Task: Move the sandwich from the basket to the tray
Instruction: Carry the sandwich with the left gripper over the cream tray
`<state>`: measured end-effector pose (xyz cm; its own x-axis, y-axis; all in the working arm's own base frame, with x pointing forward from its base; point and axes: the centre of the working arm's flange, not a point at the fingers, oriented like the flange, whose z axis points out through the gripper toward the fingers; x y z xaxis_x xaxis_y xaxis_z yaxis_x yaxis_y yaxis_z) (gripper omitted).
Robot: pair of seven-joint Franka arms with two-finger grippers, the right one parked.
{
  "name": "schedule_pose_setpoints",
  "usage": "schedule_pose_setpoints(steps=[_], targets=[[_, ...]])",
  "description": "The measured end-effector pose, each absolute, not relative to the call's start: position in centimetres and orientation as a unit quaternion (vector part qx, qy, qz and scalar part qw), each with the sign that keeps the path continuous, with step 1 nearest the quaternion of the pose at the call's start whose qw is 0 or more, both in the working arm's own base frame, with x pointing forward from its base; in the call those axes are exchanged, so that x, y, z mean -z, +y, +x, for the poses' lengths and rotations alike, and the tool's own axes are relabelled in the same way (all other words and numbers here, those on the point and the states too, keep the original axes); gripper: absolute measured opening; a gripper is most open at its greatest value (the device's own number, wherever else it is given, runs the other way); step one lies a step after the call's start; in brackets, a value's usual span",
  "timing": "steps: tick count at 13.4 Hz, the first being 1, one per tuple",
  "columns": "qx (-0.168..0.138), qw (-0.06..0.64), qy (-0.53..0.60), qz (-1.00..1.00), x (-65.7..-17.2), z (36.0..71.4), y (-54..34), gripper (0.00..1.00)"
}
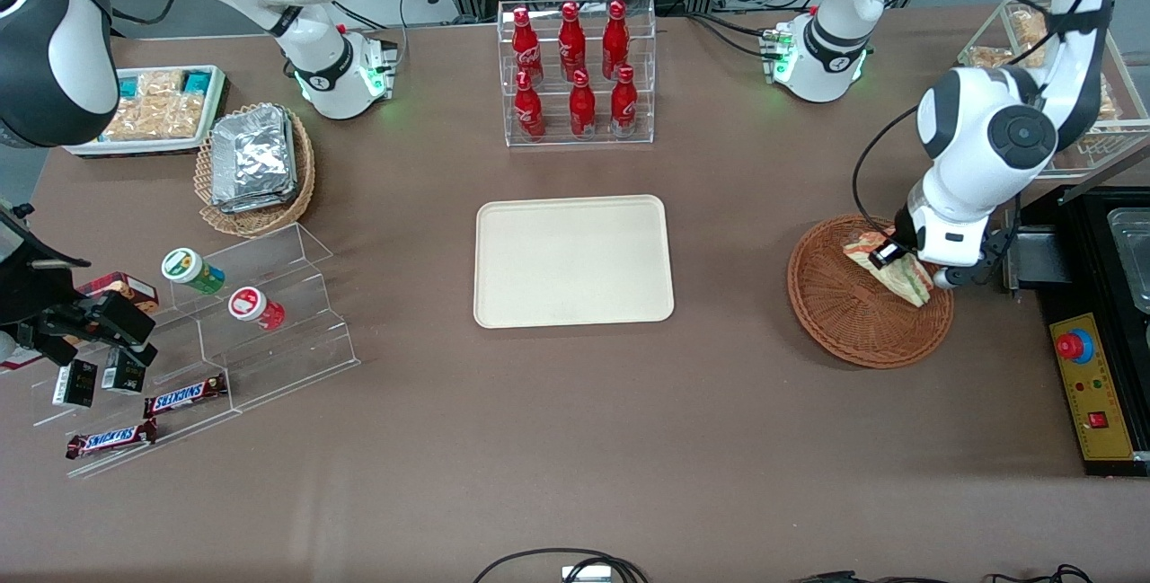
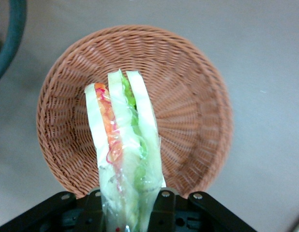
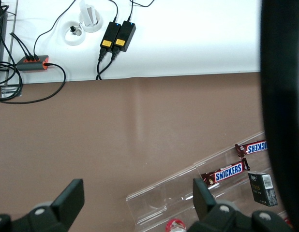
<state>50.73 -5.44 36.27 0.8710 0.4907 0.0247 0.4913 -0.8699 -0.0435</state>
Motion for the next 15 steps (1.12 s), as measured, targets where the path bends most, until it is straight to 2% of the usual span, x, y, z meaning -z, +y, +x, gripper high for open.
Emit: schedule_pose_setpoints(steps=[4, 10, 15], targets=[[0.027, 0.030, -0.133, -0.990, -39.1, 51.2, -15.6, 0.20], [0.033, 0.025, 0.036, -0.998, -37.1, 48.9, -28.6, 0.20], [0.002, 0.007, 0.107, -0.994, -32.0, 45.2, -36.7, 0.20]])
